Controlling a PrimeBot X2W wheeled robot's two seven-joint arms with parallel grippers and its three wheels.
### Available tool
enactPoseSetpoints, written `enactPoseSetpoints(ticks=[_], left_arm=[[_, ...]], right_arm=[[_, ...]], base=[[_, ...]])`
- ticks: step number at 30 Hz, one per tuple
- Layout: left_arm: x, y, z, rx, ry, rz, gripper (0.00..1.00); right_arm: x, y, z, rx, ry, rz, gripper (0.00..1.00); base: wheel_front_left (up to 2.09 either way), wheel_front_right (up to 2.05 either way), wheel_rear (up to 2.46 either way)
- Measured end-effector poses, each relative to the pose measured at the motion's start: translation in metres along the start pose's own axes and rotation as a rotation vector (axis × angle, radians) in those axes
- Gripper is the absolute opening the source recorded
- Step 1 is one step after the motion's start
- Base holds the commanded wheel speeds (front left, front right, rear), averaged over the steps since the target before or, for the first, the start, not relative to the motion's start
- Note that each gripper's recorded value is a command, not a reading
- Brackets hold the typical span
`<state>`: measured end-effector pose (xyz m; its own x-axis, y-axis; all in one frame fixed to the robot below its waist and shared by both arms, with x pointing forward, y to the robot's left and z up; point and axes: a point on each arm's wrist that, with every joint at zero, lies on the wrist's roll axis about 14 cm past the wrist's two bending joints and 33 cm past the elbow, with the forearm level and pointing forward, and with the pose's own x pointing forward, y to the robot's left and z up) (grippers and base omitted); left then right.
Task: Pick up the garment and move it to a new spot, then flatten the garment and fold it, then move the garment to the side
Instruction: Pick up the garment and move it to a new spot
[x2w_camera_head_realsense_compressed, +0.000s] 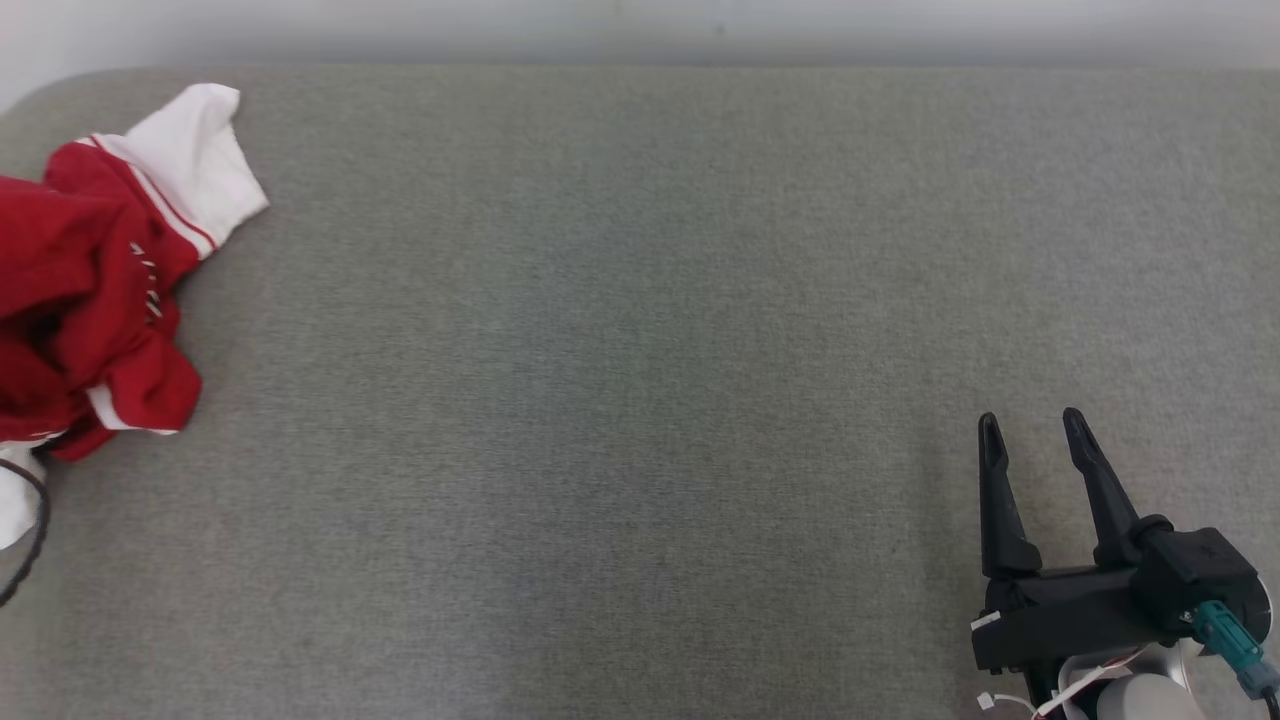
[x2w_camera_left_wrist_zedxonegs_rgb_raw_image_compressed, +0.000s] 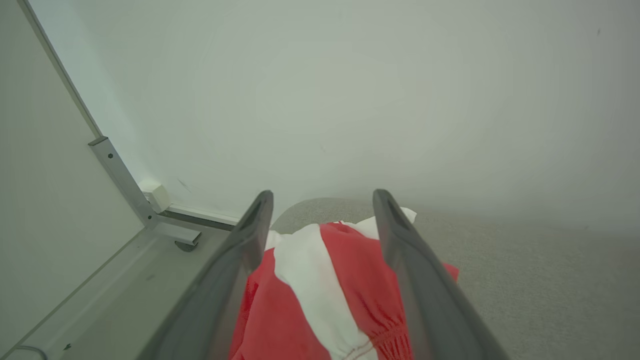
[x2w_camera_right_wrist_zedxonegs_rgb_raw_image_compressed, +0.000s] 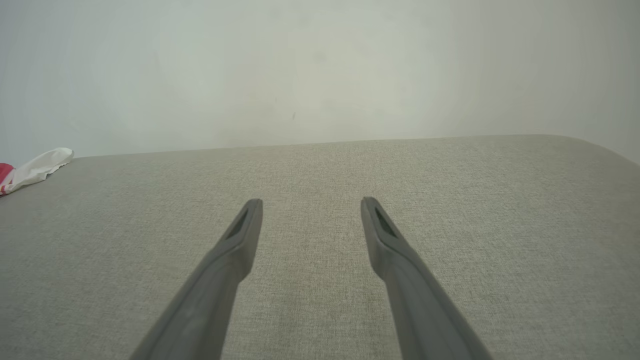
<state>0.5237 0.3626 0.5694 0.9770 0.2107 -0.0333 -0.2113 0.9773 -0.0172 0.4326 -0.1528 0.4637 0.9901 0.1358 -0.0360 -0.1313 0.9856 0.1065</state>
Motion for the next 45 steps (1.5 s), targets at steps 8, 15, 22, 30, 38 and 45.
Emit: enactPoseSetpoints(ticks=[8,15,22,30,38,45], left_arm=[[0.012,-0.001,-0.083,-0.002,0.307,0.024,1.0],[-0.002,0.003,-0.129,-0.026,0.488,0.057,1.0],[-0.011,-0.004,-0.145,-0.049,0.571,0.056,0.0],[0.009,-0.008,-0.088,-0.037,0.348,0.032,0.0],[0.023,-0.025,0.024,0.005,-0.007,-0.048,0.0],[0.015,-0.074,0.135,0.035,-0.312,-0.194,0.0]], right_arm=[[-0.001,-0.013,-0.007,-0.014,0.021,-0.032,1.0],[-0.002,-0.014,-0.004,-0.021,0.02,-0.035,1.0],[-0.002,-0.013,0.001,-0.025,0.013,-0.032,1.0],[-0.002,-0.007,0.009,-0.024,-0.006,-0.016,1.0],[-0.009,-0.001,0.018,0.002,-0.037,-0.006,1.0],[-0.02,0.0,0.024,0.037,-0.065,-0.013,1.0]], base=[[0.0,0.0,0.0],[0.0,0.0,0.0],[0.0,0.0,0.0],[0.0,0.0,0.0],[0.0,0.0,0.0],[0.0,0.0,0.0]])
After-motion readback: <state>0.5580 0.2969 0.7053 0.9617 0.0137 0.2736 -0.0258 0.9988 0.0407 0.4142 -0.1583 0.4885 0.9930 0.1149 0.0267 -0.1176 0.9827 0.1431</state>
